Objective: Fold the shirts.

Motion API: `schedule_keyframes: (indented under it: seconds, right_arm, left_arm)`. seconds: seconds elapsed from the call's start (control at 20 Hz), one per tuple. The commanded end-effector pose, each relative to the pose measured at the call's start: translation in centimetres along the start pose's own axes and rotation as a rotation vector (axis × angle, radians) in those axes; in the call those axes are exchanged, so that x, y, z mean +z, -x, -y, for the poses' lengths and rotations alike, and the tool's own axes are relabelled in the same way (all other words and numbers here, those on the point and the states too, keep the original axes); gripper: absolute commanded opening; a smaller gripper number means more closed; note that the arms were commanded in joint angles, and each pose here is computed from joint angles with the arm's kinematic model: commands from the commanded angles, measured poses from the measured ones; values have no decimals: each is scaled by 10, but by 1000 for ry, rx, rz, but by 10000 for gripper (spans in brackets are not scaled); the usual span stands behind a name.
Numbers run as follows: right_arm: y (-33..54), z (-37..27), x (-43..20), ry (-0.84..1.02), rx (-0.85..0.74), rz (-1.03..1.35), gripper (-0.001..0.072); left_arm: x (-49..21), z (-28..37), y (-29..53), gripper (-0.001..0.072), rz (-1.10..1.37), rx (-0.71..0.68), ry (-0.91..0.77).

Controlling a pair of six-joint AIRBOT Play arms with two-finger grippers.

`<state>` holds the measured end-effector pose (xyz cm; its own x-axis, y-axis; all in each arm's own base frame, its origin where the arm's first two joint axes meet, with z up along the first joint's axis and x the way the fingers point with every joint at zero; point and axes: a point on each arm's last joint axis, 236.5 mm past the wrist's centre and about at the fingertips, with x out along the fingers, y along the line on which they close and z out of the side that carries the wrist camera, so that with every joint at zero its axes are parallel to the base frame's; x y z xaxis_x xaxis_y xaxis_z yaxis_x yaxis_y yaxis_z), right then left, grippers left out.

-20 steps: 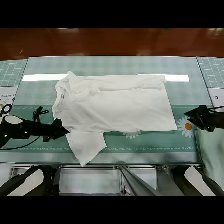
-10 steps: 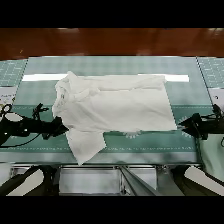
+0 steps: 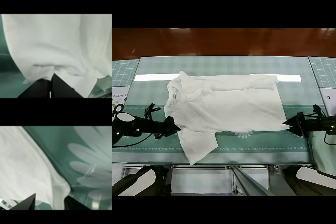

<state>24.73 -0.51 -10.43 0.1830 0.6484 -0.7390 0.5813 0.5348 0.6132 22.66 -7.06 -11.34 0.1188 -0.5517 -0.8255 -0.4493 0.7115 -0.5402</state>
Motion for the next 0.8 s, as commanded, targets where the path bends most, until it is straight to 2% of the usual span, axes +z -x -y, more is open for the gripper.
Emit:
schedule_keyframes:
  seconds: [0.0, 0.05, 0.1, 0.15, 0.3, 0.5, 0.65, 0.75]
  right_arm:
    - [-15, -20, 22, 58, -2, 59, 344]
    - [-15, -32, 27, 91, 4, 67, 233]
    - [-14, -46, 30, 153, 12, 66, 57]
    - [-10, -61, 31, 217, 21, 59, 22]
    - [20, -120, 41, 380, 48, 63, 21]
    - [121, -243, 63, 593, 121, 332, 21]
    - [210, -334, 37, 785, 238, 553, 21]
    - [262, -367, 2, 914, 217, 682, 21]
  left_arm:
    - [4, 8, 0, 24, 15, -34, 19]
    - [5, 9, 1, 24, 19, -35, 19]
    - [8, 11, 2, 24, 27, -38, 4]
    - [15, 16, 8, 24, 43, -44, -14]
    - [50, 62, 47, 24, 125, -110, -109]
    - [101, 170, 166, 23, 420, -239, -350]
    - [106, 250, 275, 23, 661, -309, -527]
    - [87, 294, 343, 23, 804, -337, -660]
